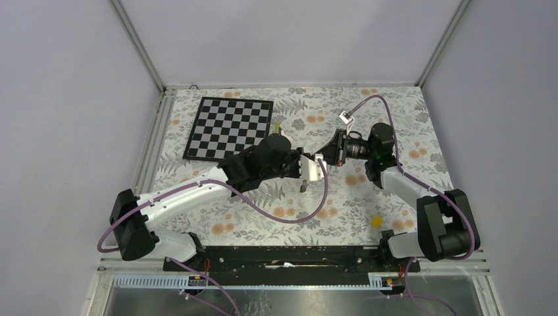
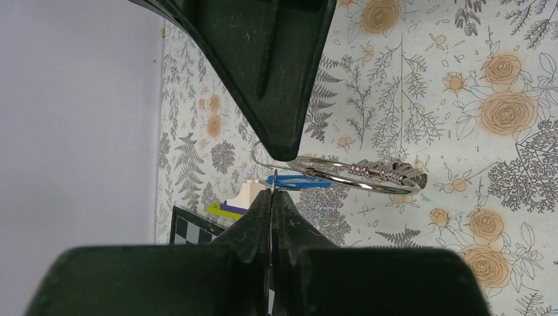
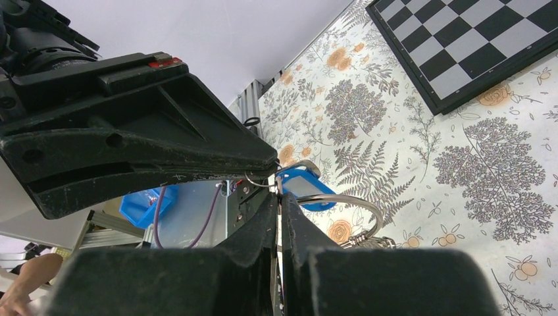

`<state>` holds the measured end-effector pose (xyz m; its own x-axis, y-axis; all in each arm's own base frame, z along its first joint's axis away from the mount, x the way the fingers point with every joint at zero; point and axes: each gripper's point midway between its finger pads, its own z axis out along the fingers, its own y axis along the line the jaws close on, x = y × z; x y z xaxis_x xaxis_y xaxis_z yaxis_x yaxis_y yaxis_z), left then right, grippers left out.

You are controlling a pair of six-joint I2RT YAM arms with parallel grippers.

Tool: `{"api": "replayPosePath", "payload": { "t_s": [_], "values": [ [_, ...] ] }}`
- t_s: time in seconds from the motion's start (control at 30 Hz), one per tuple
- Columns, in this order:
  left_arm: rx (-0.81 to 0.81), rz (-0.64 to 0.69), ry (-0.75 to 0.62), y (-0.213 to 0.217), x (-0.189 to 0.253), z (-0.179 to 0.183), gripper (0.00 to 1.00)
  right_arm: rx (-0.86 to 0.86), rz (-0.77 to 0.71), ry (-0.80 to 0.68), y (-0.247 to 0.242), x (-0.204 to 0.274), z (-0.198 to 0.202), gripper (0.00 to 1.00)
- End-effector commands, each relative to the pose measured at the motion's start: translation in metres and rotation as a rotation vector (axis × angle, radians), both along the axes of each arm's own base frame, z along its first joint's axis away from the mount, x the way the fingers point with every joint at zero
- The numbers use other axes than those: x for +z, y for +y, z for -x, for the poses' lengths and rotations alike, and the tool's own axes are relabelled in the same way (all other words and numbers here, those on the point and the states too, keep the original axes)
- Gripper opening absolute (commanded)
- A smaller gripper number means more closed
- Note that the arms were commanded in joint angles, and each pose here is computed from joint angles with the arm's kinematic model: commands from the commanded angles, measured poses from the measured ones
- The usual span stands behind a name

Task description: Put the keys on the keyring

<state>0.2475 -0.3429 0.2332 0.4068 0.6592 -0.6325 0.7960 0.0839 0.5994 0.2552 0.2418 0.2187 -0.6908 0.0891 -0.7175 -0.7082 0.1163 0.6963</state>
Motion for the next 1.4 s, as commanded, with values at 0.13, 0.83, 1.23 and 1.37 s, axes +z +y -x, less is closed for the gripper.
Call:
{"api": "replayPosePath", "payload": {
  "t_s": [0.13, 0.83, 1.23, 1.37],
  "values": [
    [-0.006, 0.021, -0.049, -0.0069, 0.0055, -0.0038, 0.00, 0.032, -0.026, -0.077, 0.0035, 0.0155, 0.0016, 0.00],
    [0.022, 0.033, -0.048, -0.0080, 0.0075, -0.0075, 0.00, 0.033, -0.016, -0.076, 0.0042, 0.0101, 0.0017, 0.00],
    [0.023, 0.032, -0.043, -0.0121, 0.0063, -0.0082, 0.00, 0.045, -0.009, -0.087, 0.0067, 0.0089, 0.0053, 0.00],
    [0.020, 0.033, -0.042, -0.0131, 0.0064, -0.0077, 0.00, 0.049, -0.005, -0.086, 0.0073, 0.0070, 0.0059, 0.00]
  ]
}}
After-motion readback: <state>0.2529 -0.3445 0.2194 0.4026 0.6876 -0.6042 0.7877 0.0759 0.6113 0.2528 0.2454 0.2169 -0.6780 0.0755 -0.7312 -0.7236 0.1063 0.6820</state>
